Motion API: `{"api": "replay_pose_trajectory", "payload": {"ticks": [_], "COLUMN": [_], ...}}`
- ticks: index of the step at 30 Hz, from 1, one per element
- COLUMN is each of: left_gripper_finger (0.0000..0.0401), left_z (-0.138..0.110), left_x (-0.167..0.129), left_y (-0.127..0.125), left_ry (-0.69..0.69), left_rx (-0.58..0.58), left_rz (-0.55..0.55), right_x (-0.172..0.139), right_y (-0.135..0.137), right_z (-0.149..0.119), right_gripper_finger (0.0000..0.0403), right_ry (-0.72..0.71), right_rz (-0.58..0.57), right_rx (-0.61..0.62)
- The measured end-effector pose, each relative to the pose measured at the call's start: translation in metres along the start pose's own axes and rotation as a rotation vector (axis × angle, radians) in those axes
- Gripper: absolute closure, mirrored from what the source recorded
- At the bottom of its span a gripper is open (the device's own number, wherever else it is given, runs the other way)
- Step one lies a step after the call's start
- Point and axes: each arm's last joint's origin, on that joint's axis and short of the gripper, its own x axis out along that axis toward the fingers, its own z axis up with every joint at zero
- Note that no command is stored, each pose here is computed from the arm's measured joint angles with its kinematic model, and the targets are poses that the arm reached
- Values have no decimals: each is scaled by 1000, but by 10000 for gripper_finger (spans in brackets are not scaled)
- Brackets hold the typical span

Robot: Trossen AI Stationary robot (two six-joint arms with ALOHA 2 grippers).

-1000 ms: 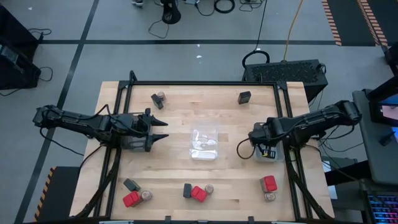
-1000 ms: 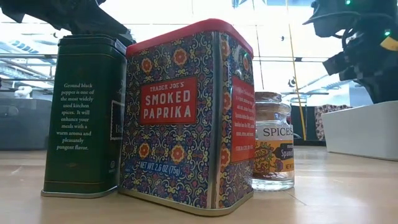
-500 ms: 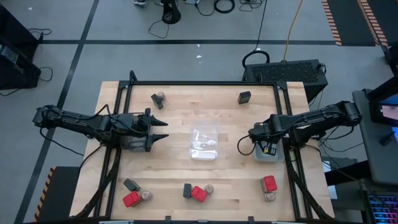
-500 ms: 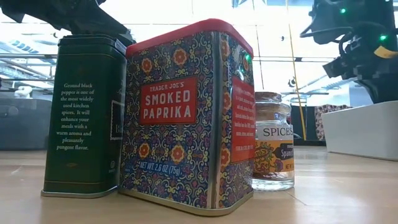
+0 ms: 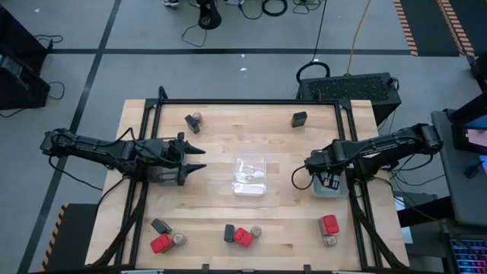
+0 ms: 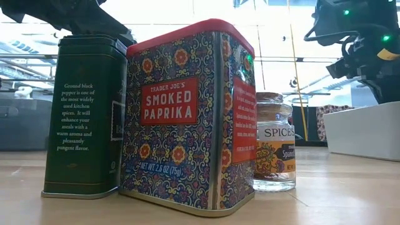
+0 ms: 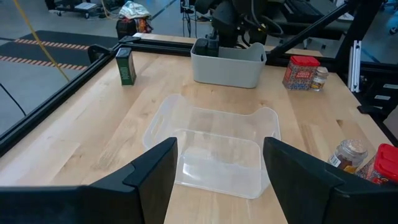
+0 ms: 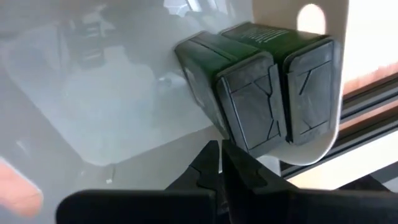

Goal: Sort spices by type
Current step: Adjust the black seasoning can in the gray bin

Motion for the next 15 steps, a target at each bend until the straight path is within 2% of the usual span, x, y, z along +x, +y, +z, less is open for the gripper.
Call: {"api": "replay_pose_trajectory", "payload": {"ticks": [4, 15], "left_gripper_finger": [160, 160], "left_z": [0, 0], "left_x": [0, 0], "left_y": [0, 0], "left_ry": [0, -1], "left_rx": [0, 0], "left_rz": [0, 2], "right_x": [0, -8], "right_y": [2, 1], "right_z": [-1, -1], "right_gripper_finger": [403, 403], "right_ry": [29, 45], "right_rz": [55, 77], "right_rx": [-1, -3]}}
